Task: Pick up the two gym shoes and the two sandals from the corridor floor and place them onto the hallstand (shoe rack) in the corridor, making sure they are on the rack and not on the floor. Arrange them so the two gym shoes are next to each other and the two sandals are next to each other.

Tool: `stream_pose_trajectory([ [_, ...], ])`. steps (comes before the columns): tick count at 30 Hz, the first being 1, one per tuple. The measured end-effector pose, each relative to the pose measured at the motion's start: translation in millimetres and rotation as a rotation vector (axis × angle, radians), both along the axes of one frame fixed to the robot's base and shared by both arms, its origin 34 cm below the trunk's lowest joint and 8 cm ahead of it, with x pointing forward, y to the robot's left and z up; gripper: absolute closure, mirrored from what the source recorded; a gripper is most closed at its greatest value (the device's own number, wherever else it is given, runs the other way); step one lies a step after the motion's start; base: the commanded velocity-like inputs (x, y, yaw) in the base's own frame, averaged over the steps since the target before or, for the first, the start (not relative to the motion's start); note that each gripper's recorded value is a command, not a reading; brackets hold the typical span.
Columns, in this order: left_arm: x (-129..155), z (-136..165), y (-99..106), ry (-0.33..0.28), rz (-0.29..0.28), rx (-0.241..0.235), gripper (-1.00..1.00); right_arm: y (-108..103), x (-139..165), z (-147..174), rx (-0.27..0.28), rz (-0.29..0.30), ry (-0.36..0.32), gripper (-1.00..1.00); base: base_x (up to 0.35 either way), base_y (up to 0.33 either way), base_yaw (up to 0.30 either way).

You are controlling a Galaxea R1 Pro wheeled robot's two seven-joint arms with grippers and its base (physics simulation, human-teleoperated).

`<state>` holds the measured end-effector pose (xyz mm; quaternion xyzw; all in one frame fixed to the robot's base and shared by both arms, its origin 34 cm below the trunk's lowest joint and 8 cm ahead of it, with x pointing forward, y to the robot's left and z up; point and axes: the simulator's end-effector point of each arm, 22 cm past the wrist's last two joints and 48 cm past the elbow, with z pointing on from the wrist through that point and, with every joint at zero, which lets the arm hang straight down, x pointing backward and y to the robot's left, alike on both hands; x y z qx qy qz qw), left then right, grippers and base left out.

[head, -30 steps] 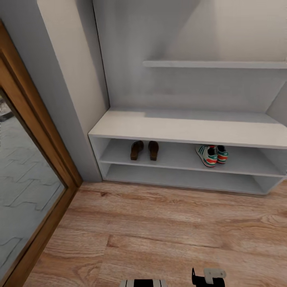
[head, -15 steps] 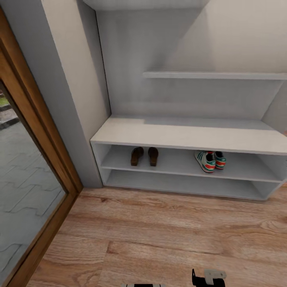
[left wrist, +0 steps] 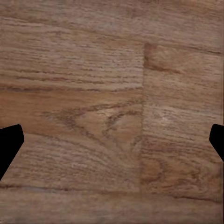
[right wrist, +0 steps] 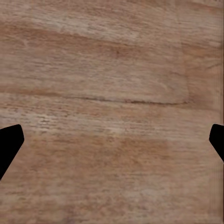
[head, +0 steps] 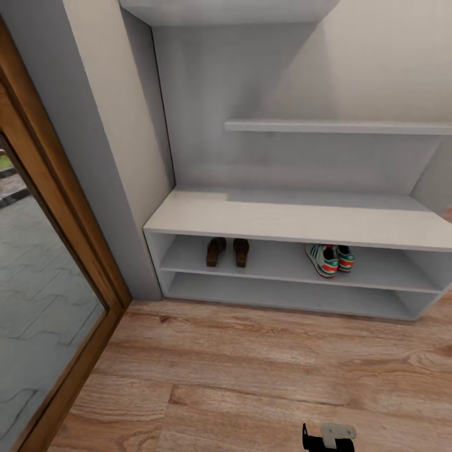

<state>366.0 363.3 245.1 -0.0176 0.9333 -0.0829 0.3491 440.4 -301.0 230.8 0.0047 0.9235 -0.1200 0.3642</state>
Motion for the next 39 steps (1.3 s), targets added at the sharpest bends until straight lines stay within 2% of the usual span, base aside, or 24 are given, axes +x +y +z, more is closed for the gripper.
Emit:
stream_pose_trajectory([
  [25, 11, 54, 0, 0.005, 0.001, 0.0, -1.0, 0, 13, 55, 0.0, 0.001, 0.001, -1.0, 0.0, 0.0, 0.0],
  [33, 15, 71, 5, 0.007, 0.015, 0.017, -1.0, 1, 17, 72, 0.001, 0.001, 0.001, -1.0, 0.0, 0.0, 0.0],
  [39, 15, 70, 8, 0.008, 0.024, 0.027, -1.0, 1, 17, 72, 0.001, 0.002, 0.001, -1.0, 0.0, 0.0, 0.0],
])
